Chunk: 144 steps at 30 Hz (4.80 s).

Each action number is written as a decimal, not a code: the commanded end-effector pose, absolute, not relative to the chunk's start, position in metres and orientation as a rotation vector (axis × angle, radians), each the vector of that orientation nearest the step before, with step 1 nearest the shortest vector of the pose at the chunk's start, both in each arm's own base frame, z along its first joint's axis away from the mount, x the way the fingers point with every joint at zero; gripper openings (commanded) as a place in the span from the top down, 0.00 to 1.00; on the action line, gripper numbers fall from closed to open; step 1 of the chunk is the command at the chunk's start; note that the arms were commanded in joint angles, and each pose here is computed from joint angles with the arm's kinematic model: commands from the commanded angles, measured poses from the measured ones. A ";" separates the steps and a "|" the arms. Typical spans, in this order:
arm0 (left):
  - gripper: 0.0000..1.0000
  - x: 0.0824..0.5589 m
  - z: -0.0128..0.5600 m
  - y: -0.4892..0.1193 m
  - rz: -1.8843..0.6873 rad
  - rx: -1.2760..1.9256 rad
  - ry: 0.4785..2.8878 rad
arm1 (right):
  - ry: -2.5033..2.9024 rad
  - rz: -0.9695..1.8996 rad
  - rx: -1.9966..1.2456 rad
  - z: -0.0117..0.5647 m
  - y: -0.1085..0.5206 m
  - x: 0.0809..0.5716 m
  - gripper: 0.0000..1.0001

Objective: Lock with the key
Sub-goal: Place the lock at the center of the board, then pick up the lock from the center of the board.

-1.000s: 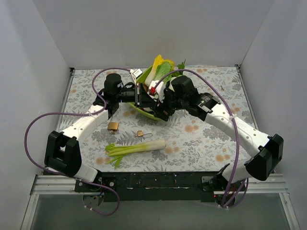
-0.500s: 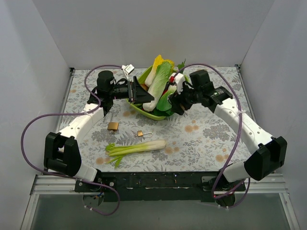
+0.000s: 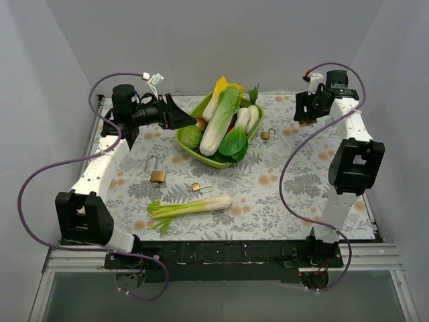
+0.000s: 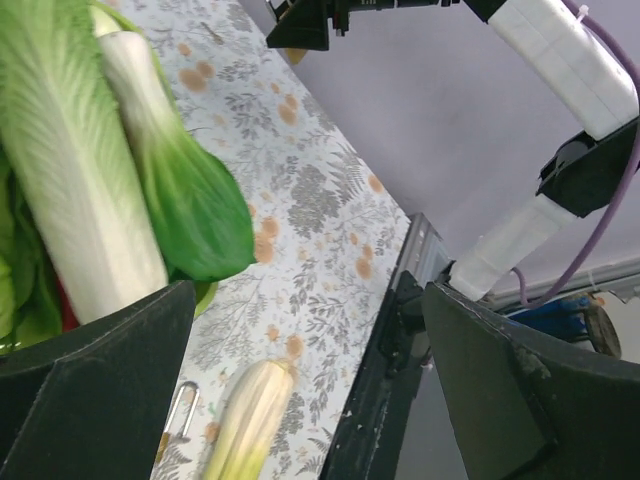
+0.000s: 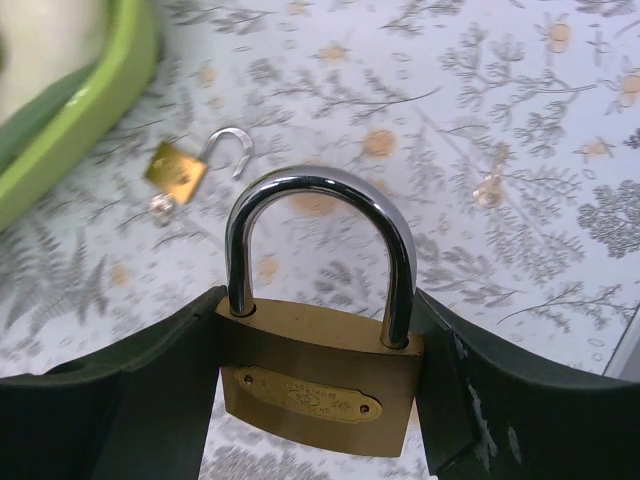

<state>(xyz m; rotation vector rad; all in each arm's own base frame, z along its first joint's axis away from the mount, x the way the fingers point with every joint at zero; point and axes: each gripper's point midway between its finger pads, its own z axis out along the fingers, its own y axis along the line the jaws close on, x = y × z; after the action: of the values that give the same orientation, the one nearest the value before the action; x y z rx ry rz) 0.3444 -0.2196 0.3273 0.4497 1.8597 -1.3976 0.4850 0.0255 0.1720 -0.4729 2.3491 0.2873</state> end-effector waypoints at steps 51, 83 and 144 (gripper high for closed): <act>0.02 0.378 0.242 -0.171 -1.212 0.319 2.109 | 2.406 0.230 -0.159 0.036 0.007 0.608 0.18; 0.02 0.328 0.185 -0.063 -0.712 -0.241 2.333 | 1.832 0.369 -0.568 0.337 0.062 0.486 0.02; 1.00 0.357 0.183 -0.125 -0.565 -0.532 2.336 | 1.987 0.874 -0.599 0.293 0.184 0.358 0.02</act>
<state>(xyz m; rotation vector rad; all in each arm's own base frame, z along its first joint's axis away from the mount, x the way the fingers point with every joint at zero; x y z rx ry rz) 0.3329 -0.0931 0.0815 -0.4524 2.5844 -0.2519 0.3837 0.1375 0.2771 -0.5649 2.0455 0.7470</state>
